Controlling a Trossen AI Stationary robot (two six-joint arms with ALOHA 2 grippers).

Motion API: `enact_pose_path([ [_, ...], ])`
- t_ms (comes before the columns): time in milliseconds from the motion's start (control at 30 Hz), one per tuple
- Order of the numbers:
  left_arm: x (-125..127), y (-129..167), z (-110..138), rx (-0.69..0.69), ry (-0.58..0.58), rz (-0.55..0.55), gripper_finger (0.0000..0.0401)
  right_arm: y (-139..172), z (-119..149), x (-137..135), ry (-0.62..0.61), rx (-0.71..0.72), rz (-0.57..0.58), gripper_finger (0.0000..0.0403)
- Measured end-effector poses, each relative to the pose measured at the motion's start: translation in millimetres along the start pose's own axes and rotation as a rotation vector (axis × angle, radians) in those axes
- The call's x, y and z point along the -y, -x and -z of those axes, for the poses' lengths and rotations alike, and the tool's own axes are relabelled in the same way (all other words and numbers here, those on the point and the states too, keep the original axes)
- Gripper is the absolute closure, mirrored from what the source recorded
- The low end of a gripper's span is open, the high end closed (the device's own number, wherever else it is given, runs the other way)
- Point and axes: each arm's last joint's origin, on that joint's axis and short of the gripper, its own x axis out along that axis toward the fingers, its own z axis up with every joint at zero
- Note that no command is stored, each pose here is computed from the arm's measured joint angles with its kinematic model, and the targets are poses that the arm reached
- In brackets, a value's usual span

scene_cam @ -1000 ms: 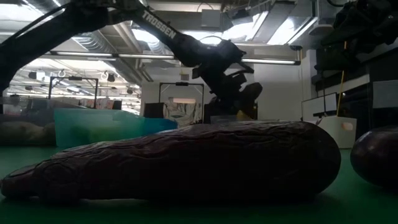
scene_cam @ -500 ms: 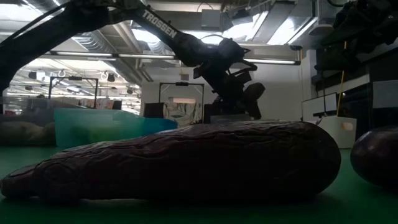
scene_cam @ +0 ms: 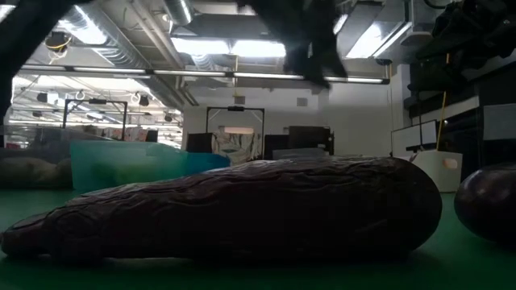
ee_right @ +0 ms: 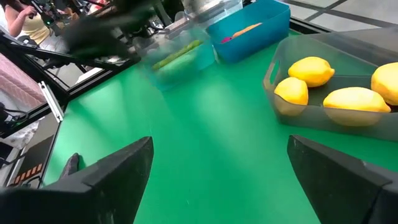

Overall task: Sort produce into baskets
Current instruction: Put the purple eggplant into the transparent bin

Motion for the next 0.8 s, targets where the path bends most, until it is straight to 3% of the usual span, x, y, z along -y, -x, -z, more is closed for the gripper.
enact_pose_path([
  [133,77,29,-5,0.038,-0.104,0.100,0.0093,0,0,0,0.000,0.000,0.000,0.0033],
  [267,150,32,7,0.075,-0.200,0.130,0.0093,0,0,0,-0.003,0.001,0.003,0.0033],
  [433,215,25,20,0.188,-0.177,0.121,0.0093,0,0,0,-0.004,0.002,0.008,0.0033],
  [600,253,-11,42,0.242,-0.157,0.087,0.0093,-6,5,4,-0.029,0.011,0.015,0.0033],
  [800,261,-59,72,0.176,-0.105,0.084,0.0093,-8,7,5,-0.053,0.008,0.005,0.0033],
])
